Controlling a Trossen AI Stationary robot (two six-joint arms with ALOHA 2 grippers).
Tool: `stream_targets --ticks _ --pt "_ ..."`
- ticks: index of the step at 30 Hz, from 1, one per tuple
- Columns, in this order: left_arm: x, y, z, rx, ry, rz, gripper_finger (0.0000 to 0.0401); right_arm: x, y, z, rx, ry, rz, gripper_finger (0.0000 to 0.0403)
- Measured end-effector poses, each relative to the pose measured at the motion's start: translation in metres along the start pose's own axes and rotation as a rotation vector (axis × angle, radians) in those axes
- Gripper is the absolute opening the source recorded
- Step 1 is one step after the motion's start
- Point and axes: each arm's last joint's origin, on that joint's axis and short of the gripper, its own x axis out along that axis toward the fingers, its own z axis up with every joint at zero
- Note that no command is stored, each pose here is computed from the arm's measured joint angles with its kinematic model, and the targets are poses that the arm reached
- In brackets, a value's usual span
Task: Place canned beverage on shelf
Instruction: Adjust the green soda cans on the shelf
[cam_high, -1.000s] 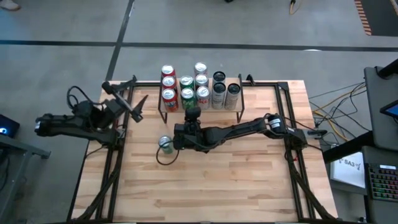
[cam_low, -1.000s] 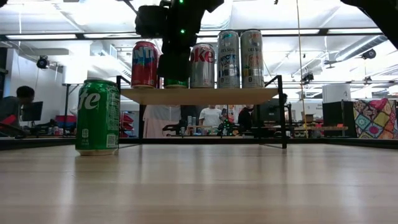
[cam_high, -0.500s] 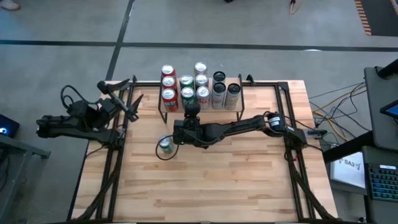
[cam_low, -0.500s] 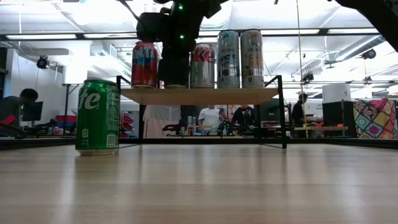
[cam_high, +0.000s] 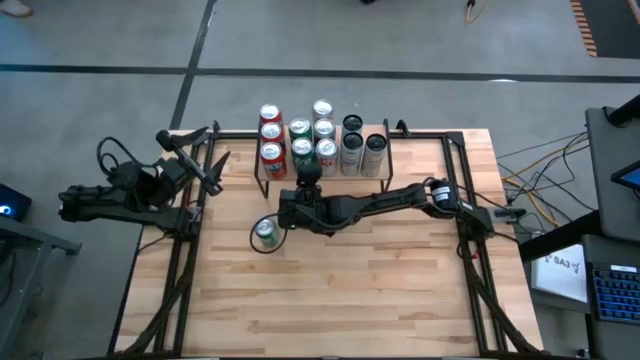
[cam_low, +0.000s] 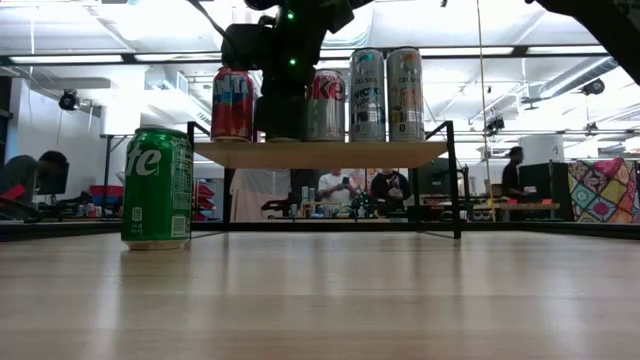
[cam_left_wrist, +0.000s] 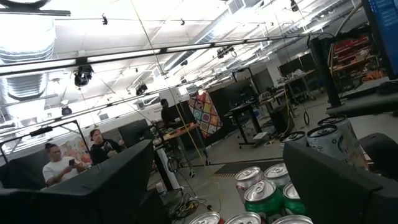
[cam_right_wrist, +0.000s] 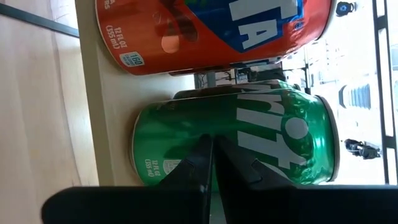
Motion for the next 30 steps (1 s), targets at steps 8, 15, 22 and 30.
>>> stream_targets --ticks 8,15,22,30 --pt "0.000 0.000 0.000 0.001 0.000 0.000 0.0343 0.008 -0.002 0.000 0.024 -0.019 0.032 0.0009" --pt "0.000 0.000 0.000 0.004 0.003 -0.003 0.0343 -0.004 -0.003 0.003 0.043 -0.032 0.019 0.0009" --pt "0.000 -0.001 -0.001 0.007 0.005 -0.006 0.0343 -0.045 -0.040 0.016 0.255 -0.157 0.074 0.0009" --pt "0.000 -0.001 -0.001 -0.008 0.010 -0.009 0.0343 -0.053 -0.141 -0.007 0.756 -0.334 0.496 0.0009"
